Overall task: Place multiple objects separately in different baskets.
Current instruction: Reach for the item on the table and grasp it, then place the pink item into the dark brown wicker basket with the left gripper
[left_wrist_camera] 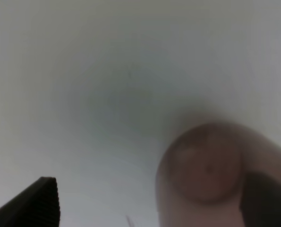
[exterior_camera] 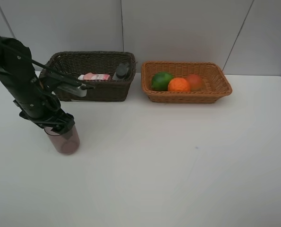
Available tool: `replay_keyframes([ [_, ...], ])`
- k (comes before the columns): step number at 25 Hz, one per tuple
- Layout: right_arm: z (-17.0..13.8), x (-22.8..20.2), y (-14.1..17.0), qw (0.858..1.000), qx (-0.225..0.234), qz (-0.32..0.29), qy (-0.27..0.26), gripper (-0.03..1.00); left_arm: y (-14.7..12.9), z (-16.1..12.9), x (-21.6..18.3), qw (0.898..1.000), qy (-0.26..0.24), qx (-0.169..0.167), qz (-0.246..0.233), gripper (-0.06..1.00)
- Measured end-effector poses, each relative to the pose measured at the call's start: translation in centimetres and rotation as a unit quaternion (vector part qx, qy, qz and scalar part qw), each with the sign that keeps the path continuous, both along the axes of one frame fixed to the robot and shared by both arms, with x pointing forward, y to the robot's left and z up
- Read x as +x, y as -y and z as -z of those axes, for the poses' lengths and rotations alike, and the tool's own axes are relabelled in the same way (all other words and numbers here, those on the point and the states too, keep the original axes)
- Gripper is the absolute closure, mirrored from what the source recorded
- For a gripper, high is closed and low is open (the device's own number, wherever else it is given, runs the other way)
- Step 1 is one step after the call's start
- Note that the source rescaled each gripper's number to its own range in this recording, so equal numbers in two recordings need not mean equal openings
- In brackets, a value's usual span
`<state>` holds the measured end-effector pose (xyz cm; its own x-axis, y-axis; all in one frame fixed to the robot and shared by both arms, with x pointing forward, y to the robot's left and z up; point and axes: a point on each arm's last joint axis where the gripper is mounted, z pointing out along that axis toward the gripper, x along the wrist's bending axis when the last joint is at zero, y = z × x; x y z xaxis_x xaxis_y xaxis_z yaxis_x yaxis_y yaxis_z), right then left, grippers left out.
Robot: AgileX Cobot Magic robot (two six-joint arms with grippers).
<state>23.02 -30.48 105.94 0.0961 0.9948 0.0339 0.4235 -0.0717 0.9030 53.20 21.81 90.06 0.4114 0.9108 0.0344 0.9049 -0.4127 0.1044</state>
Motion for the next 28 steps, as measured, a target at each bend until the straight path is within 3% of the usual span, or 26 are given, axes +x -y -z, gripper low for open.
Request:
replay_keyframes([
  [5,0.0,0.0,0.0,1.0,0.0,0.0,0.0,0.04,0.09,0.57,0.21,1.0,0.002,-0.002,-0.001,-0.04],
  [7,0.0,0.0,0.0,1.0,0.0,0.0,0.0,0.04,0.09,0.64,0.21,1.0,0.001,-0.002,-0.001,0.03],
  [10,0.0,0.0,0.0,1.0,0.0,0.0,0.0,0.04,0.09,0.82,0.21,1.0,-0.002,-0.001,-0.002,0.35],
  [13,0.0,0.0,0.0,1.0,0.0,0.0,0.0,0.04,0.1,0.93,0.21,1.0,-0.003,-0.002,-0.011,0.86],
  [14,0.0,0.0,0.0,1.0,0.0,0.0,0.0,0.04,0.11,0.93,0.21,1.0,-0.003,-0.003,-0.015,0.94],
  [28,0.0,0.0,0.0,1.0,0.0,0.0,0.0,0.04,0.11,0.93,0.21,1.0,-0.003,-0.005,-0.03,0.94],
])
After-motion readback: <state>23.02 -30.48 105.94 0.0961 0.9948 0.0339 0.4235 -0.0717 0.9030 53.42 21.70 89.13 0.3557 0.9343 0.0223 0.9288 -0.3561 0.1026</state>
